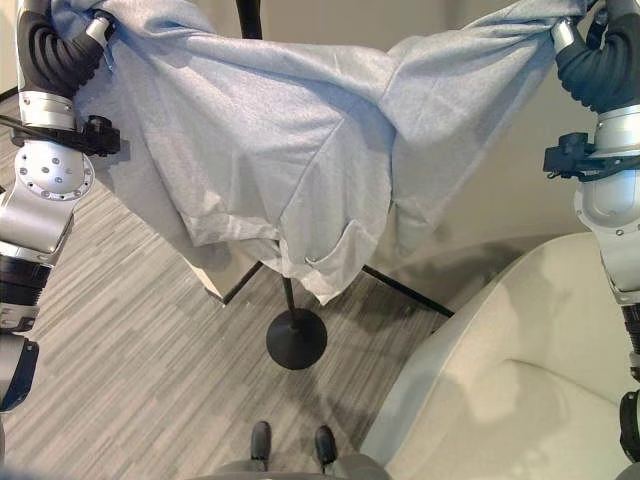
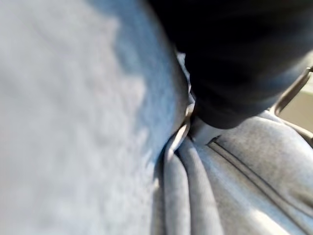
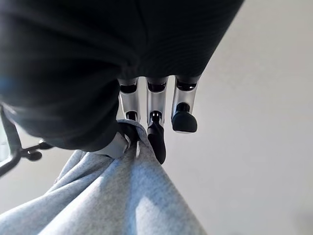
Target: Hang the clothes on the sofa on the clothes rack.
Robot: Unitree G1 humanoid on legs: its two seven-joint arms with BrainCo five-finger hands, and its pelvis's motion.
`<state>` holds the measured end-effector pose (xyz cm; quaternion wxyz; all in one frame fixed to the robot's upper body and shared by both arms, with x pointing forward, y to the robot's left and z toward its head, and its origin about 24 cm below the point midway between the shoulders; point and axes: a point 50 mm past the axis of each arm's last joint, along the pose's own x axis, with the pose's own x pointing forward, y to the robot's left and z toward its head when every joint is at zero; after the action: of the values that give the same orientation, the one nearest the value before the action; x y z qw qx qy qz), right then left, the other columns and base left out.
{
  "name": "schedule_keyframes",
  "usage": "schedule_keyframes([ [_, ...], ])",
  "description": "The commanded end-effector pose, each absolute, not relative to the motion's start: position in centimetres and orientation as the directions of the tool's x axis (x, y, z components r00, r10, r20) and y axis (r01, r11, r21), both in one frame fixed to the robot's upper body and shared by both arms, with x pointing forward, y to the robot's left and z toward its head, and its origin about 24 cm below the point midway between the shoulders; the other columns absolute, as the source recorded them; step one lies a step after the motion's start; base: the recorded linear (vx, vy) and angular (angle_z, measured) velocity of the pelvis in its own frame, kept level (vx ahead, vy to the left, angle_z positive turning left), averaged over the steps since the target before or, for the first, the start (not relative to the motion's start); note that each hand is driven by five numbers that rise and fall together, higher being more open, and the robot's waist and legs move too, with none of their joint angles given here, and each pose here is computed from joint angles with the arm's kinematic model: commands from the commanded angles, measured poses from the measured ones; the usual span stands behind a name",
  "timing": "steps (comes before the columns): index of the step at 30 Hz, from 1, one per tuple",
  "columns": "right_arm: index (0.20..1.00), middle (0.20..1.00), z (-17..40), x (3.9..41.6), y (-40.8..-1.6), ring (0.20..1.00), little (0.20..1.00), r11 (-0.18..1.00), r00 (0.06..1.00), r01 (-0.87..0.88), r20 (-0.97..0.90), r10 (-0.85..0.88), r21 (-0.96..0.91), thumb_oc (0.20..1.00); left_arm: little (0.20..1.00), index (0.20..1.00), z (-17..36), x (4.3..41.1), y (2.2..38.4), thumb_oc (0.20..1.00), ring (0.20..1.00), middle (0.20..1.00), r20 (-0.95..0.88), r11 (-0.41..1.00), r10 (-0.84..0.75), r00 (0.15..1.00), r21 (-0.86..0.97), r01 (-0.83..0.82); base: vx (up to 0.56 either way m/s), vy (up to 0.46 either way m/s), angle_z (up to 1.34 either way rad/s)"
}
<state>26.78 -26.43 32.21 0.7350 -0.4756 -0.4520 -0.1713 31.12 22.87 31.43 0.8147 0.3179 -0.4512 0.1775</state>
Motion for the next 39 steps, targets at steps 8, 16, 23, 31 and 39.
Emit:
schedule_keyframes([
  [8,0.2,0.2,31.2,23.2,-26.0,0.2,0.2,0.414,0.408,0.786,0.888,0.21,-0.459,0.2,0.2,0.2,30.2,25.7,27.9,0.2,0.2,0.2,0.913,0.707,0.171,0.37,0.148,-0.691,0.03,0.04,0.01],
  [16,0.2,0.2,33.8,24.1,-25.8,0.2,0.2,0.337,0.346,0.85,0.911,0.224,-0.406,0.2,0.2,0.2,32.9,26.5,26.3,0.2,0.2,0.2,0.942,0.747,0.139,0.304,0.102,-0.657,0.02,0.008,-0.03],
  [23,0.2,0.2,36.8,30.5,-28.6,0.2,0.2,0.204,0.548,0.809,0.833,0.074,-0.551,0.2,0.2,0.2,37.2,32.2,23.3,0.2,0.2,0.2,0.913,0.686,0.043,0.405,0.268,-0.677,0.0,-0.002,0.0],
  [31,0.2,0.2,31.7,34.0,-28.0,0.2,0.2,0.311,0.717,0.659,0.697,0.014,-0.685,0.2,0.2,0.2,31.0,35.7,24.8,0.2,0.2,0.2,0.756,0.666,0.119,0.644,0.42,-0.616,-0.01,0.002,-0.04],
  [39,0.2,0.2,26.5,34.0,-27.6,0.2,0.2,0.401,0.783,0.568,0.623,0.008,-0.719,0.2,0.2,0.2,24.9,35.5,27.8,0.2,0.2,0.2,0.629,0.667,0.249,0.737,0.441,-0.601,0.0,0.0,0.0],
])
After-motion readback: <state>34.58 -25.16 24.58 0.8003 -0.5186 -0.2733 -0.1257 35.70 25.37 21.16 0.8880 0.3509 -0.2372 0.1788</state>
